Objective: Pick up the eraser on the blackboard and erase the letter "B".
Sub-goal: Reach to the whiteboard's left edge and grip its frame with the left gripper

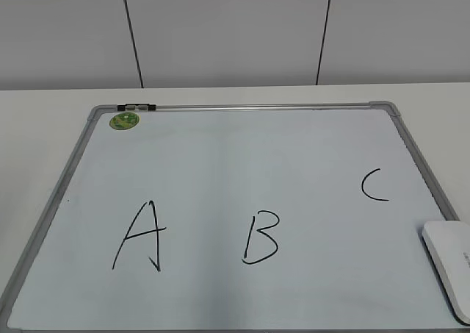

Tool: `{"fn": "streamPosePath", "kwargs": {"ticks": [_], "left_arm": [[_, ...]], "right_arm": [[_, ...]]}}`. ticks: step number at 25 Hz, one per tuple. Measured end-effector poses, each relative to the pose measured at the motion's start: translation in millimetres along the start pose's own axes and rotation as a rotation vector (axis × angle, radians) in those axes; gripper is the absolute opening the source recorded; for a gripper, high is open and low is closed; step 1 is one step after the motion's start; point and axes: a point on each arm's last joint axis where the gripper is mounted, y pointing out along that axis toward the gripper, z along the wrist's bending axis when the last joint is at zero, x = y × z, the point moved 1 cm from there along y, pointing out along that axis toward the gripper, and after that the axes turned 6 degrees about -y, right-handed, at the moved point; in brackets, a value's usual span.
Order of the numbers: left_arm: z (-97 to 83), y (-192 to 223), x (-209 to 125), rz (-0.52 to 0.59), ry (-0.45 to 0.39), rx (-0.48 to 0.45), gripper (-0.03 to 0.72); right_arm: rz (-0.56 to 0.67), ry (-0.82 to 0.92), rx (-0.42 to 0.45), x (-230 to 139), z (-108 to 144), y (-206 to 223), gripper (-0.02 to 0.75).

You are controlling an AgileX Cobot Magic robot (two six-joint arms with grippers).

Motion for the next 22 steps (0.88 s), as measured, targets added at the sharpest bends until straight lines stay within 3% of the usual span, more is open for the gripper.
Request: {"fn": "streamPosePath", "kwargs": {"ticks": [15,22], "left_arm": [[-14.5,76.0,99.3,0.242,-0.041,-0.001,0.243],[-23.9,105.6,135.3,0.252,-0.025,-0.006,0.243]], "right_arm": [[0.0,0.0,0.0,0.0,0.0,0.0,0.573],[0.0,0.0,0.0,0.0,0.0,0.0,0.573]]}}
